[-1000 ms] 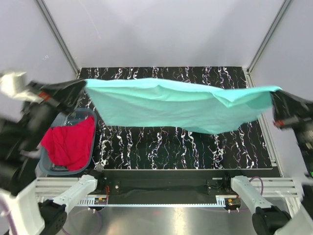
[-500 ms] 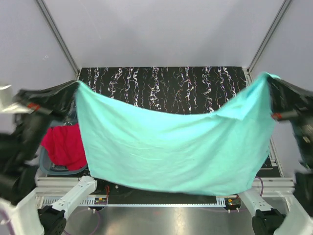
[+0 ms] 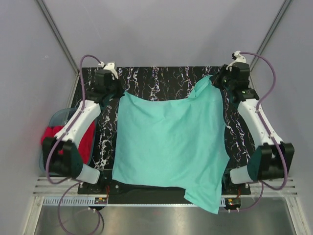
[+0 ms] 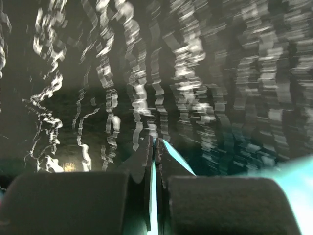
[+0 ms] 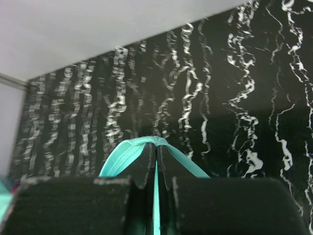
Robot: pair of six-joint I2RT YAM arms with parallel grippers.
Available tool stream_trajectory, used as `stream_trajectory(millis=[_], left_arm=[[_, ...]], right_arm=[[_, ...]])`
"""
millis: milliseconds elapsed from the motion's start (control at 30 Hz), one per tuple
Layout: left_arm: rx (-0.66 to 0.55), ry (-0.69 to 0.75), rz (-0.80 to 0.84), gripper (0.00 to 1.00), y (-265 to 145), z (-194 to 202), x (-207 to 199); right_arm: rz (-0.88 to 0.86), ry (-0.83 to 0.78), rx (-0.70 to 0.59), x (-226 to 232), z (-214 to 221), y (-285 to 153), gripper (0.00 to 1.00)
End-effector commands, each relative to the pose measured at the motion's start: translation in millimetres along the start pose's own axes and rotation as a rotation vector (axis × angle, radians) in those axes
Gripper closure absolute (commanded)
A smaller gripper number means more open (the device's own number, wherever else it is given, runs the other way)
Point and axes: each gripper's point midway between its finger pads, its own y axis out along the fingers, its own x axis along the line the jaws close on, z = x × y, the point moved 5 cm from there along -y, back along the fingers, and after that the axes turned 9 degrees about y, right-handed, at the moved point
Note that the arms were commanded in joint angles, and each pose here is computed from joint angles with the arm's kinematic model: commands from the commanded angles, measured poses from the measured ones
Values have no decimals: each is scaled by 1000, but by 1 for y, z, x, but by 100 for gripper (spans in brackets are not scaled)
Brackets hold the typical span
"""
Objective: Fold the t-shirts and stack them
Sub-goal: Flatten the tshirt out, then fold the tshirt
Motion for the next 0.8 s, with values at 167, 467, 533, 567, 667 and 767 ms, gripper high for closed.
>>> stream_trajectory(millis=[167,467,533,567,667,767], left_arm=[[80,-75,-23,100,148,21,72],[149,-121,11,100,192,28,90],[148,-124,2,100,189,28,92],[151,-128,-2,100,186,29,91],[179,-145,-16,100,180,36,91],[231,-172,-44,100,169,45,91]], right_arm=[[68,-88,-22,-30,-8,105,100],[76,-105,108,-41,0,157,100],[82,-92,131,-40,1,156,100],[98,-64,155,-40,5,153,100],[123,-2,203,-39,13,137,100],[153,49,265,-42,28,118,100]])
